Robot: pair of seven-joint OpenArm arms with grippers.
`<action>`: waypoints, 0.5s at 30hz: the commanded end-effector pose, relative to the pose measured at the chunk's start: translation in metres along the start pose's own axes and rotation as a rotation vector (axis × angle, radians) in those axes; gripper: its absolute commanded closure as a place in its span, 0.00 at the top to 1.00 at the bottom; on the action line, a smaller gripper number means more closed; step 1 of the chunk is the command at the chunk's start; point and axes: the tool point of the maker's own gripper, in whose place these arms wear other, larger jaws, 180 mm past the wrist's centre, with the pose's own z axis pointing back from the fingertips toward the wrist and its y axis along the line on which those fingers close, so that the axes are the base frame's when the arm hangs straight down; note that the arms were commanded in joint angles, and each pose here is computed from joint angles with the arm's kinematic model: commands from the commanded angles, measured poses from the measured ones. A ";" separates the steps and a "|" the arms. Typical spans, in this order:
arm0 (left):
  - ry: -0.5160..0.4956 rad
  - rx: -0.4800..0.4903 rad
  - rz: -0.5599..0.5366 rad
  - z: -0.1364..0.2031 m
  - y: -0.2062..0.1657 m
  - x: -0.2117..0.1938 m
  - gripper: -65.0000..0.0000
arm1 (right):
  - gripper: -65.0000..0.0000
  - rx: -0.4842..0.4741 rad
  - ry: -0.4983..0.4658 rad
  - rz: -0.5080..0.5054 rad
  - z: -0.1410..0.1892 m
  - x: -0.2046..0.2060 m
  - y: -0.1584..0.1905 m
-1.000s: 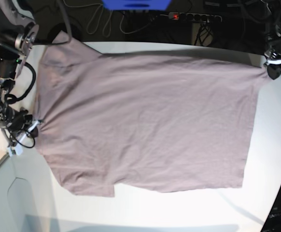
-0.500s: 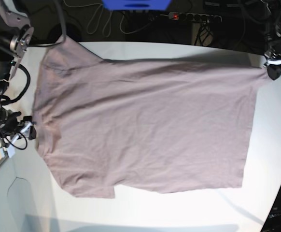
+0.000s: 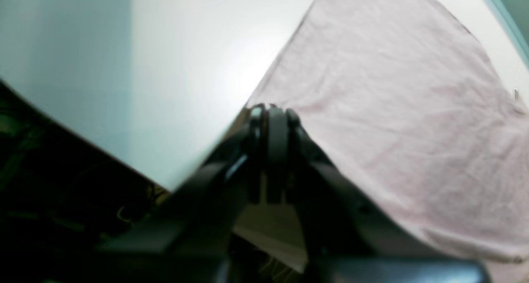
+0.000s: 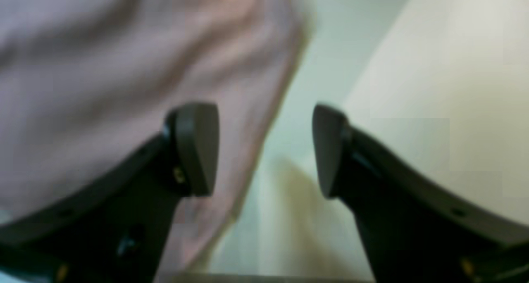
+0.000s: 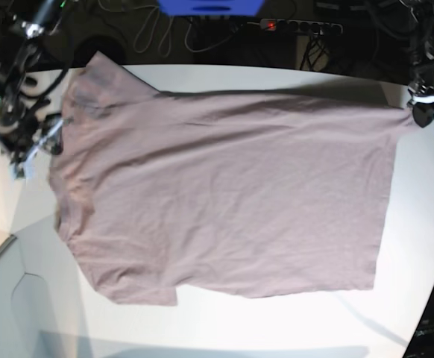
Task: Layout the t-shirt on the table in an organized manner, then fold the t-shirt properly
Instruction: 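Grasp the shirt shoulder corner with the right gripper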
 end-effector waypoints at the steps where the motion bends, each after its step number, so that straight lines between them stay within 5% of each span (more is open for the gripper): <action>1: -0.044 -0.014 -0.013 0.002 -0.002 0.014 0.00 | 0.54 -0.017 -0.062 0.012 0.010 0.015 0.000; 15: -0.046 -0.022 -0.008 0.001 -0.004 0.014 0.00 | 0.54 0.051 0.101 -0.053 0.036 -0.070 0.050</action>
